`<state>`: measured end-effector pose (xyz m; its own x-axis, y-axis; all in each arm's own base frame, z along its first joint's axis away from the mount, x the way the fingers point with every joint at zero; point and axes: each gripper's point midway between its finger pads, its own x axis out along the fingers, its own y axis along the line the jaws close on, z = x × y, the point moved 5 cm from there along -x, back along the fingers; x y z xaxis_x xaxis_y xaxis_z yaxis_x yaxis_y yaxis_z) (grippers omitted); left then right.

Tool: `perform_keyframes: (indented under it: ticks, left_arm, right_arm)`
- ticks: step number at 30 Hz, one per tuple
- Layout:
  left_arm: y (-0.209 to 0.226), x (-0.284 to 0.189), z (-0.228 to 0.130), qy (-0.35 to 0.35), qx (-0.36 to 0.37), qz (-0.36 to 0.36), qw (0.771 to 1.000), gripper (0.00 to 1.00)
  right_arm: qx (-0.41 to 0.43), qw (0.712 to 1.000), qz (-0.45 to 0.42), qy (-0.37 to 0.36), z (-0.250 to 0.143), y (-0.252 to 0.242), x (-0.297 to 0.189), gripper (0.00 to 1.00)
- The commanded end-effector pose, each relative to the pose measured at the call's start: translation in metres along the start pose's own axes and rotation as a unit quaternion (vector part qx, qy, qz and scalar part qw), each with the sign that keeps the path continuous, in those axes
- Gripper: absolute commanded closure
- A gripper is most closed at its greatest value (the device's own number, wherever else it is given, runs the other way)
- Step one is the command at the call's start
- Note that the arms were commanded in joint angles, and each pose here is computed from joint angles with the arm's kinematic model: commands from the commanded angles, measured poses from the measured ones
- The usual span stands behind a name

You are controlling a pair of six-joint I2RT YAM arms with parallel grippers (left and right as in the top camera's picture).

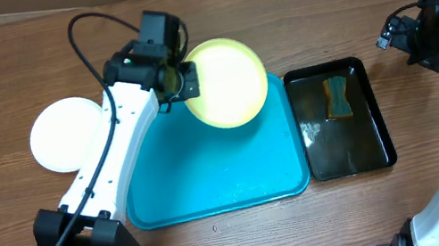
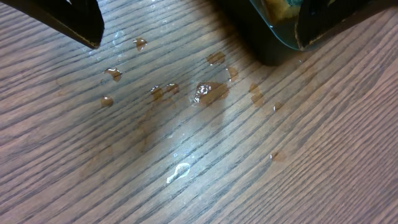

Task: Clean dirty plates on tray and stack at the side
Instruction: 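Lift the yellow plate with the left gripper and carry it left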

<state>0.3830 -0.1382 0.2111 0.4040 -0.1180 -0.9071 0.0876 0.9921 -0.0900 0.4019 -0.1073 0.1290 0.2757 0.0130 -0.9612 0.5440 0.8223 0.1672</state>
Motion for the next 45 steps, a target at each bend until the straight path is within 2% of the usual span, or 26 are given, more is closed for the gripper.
perform_keyframes:
  ticks: [1, 10, 14, 18, 22, 27, 36, 40, 45]
  left_arm:
    - [-0.024, -0.026, 0.017, -0.062, 0.032, 0.013, 0.997, 0.96]
    - [-0.095, -0.05, 0.025, -0.172, 0.087, 0.035, 0.981, 0.96]
    - [-0.124, -0.065, 0.024, -0.235, 0.12, 0.071, 0.962, 0.96]
    - [-0.153, -0.085, 0.018, -0.29, 0.184, 0.114, 0.932, 0.96]
    - [-0.182, -0.109, 0.006, -0.338, 0.251, 0.167, 0.891, 0.96]
    - [-0.212, -0.138, -0.01, -0.385, 0.301, 0.208, 0.847, 0.96]
    - [-0.232, -0.169, -0.013, -0.419, 0.349, 0.261, 0.796, 0.96]
    - [-0.233, -0.181, -0.009, -0.433, 0.344, 0.278, 0.786, 0.96]
    - [-0.233, -0.183, -0.006, -0.447, 0.313, 0.264, 0.795, 0.96]
  right_arm:
    - [0.001, 1.0, 0.007, -0.023, 0.008, 0.003, -0.013, 0.0]
    - [0.001, 1.0, 0.007, -0.023, 0.008, 0.003, -0.013, 0.0]
    - [0.001, 1.0, 0.007, -0.023, 0.008, 0.003, -0.013, 0.0]
    - [0.001, 1.0, 0.007, -0.023, 0.008, 0.003, -0.013, 0.0]
    - [0.001, 1.0, 0.007, -0.023, 0.008, 0.003, -0.013, 0.0]
    - [0.001, 1.0, 0.007, -0.023, 0.008, 0.003, -0.013, 0.0]
    - [0.001, 1.0, 0.007, -0.023, 0.008, 0.003, -0.013, 0.0]
    - [0.001, 1.0, 0.007, -0.023, 0.008, 0.003, -0.013, 0.0]
    - [0.001, 1.0, 0.007, -0.023, 0.008, 0.003, -0.013, 0.0]
